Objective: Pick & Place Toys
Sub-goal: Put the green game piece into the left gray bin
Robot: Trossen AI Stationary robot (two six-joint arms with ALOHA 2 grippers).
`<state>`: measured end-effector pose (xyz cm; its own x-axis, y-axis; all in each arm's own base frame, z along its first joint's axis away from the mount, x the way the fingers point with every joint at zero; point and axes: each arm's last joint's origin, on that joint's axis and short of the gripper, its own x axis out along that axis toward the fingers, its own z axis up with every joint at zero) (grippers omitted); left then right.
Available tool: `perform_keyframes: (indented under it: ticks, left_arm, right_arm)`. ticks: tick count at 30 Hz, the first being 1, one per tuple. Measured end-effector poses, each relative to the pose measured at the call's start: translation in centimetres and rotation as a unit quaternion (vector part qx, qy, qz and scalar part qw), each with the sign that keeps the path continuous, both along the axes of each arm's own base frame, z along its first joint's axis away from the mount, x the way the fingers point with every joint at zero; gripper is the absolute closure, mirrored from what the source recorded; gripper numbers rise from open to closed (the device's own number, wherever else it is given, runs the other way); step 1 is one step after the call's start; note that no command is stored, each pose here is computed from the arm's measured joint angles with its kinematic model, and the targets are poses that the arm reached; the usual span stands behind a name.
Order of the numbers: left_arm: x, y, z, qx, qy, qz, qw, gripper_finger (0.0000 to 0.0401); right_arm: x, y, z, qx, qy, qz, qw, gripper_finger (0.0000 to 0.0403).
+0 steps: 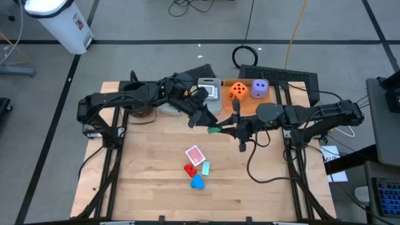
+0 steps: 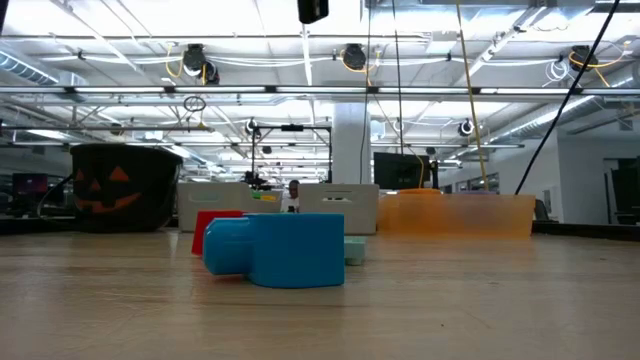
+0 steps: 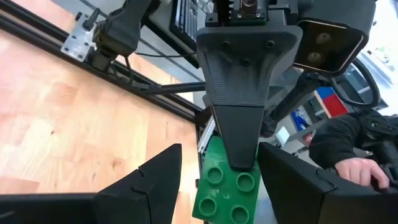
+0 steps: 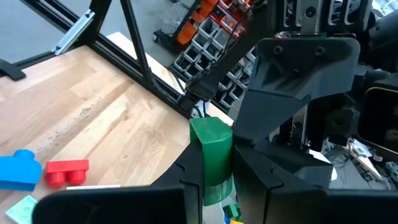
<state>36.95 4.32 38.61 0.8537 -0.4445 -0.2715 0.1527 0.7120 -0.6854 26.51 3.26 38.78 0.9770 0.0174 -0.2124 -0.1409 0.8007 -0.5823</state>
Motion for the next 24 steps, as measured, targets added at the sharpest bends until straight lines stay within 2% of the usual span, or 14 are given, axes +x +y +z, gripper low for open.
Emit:
perform_keyframes:
  ticks: [12, 24]
  left_arm:
    - [0.19, -0.10, 0.14, -0.022, -0.015, -0.043, 0.999, 0.0183]
    - [0.09, 0.69, 0.29, -0.031, -0.017, -0.034, 0.999, 0.0183]
  right_arm:
    - [-0.27, -0.40, 0.46, -0.004, -0.014, -0.014, 1.000, 0.0362]
    - [-0.74, -0.45, 0.72, -0.013, -0.015, -0.012, 1.000, 0.0362]
